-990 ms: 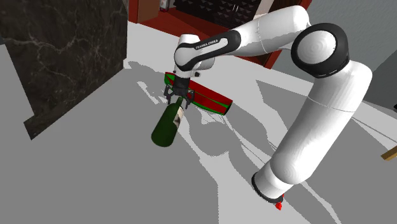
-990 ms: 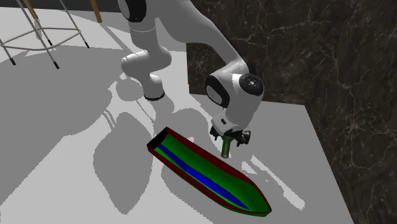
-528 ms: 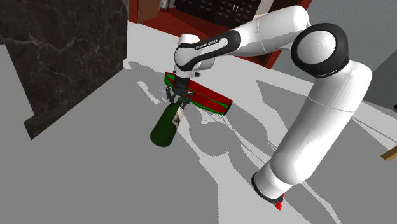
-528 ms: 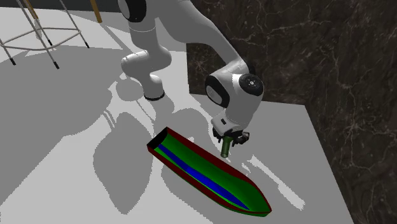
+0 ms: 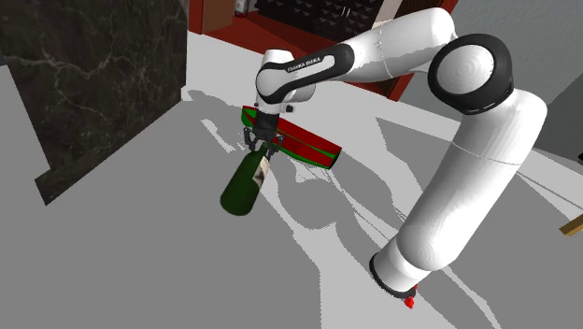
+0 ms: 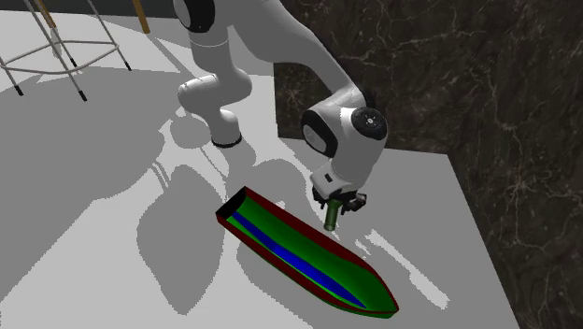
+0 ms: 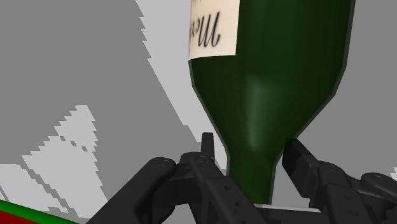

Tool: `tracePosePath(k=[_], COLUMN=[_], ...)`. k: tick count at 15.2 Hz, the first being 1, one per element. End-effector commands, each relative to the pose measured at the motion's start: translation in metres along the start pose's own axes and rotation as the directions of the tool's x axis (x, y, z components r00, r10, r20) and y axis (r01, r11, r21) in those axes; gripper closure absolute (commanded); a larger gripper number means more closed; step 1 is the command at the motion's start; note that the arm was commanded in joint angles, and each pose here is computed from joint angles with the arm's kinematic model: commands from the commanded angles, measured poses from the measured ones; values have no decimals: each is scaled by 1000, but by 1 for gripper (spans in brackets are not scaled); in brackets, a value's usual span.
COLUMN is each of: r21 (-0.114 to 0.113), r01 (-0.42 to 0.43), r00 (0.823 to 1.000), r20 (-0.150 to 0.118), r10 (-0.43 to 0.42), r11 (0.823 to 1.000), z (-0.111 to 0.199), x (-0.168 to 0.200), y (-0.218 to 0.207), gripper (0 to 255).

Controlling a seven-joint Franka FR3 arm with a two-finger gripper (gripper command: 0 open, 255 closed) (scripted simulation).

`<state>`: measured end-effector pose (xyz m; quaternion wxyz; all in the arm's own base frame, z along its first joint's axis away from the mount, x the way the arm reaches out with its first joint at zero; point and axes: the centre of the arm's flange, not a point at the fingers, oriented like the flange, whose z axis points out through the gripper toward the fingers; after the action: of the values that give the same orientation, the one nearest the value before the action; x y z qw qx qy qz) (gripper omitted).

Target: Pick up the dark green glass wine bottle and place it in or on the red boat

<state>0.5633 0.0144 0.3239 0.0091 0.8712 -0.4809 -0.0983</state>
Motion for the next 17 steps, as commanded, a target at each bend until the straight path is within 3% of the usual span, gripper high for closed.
tracePosePath(k=[1,17], r21=[0,0], r01=[0,0], r00=[1000,1000], r20=[0,0], r10=[0,0], r11=[1000,1000], z=[-8,-91], x=[-1,-15], y=[1,11], gripper=[255,255])
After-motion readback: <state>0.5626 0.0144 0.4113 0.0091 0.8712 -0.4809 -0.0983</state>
